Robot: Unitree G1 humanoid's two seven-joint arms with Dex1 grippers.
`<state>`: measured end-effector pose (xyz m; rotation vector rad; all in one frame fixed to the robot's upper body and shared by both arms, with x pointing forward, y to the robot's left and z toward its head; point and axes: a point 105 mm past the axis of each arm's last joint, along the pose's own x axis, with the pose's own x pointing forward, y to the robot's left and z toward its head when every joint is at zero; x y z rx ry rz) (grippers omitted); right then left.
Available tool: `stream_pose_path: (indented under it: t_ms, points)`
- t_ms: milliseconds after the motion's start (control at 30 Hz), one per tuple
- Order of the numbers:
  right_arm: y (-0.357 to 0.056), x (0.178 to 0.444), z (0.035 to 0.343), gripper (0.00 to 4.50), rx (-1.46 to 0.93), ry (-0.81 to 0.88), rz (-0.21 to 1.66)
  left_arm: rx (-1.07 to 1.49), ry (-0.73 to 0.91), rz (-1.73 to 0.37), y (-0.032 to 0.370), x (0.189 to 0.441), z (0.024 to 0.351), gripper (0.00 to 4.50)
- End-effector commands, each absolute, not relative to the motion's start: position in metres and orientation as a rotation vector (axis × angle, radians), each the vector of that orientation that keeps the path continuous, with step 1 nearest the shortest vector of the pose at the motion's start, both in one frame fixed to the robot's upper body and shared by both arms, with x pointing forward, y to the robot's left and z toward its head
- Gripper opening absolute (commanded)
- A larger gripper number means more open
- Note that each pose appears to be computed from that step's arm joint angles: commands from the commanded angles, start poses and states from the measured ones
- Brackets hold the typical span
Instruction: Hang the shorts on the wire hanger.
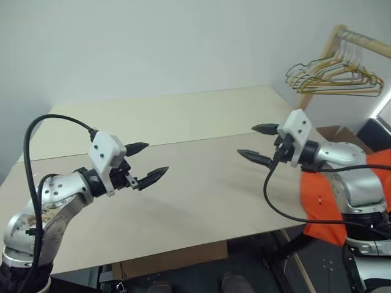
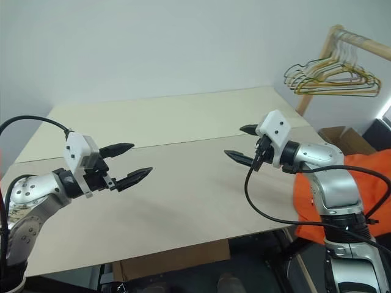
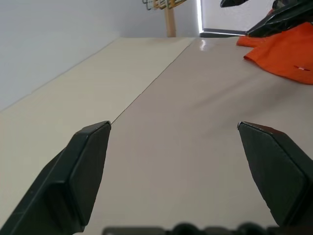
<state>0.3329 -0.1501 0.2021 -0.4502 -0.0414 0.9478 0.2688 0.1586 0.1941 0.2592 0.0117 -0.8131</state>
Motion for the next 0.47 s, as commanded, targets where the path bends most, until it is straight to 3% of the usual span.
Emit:
stream_pose_path:
  t_ms: [33,467]
  points:
    - [-0.147,0.331,0.220,4.49,-0.466,-0.115,0.962,0.297,-0.049,-0.806,0.161,0.265,0.208,4.50]
    - [-0.140,0.320,0.204,4.49,-0.541,-0.087,1.024,0.321,-0.011,-0.774,0.165,0.266,0.203,4.50]
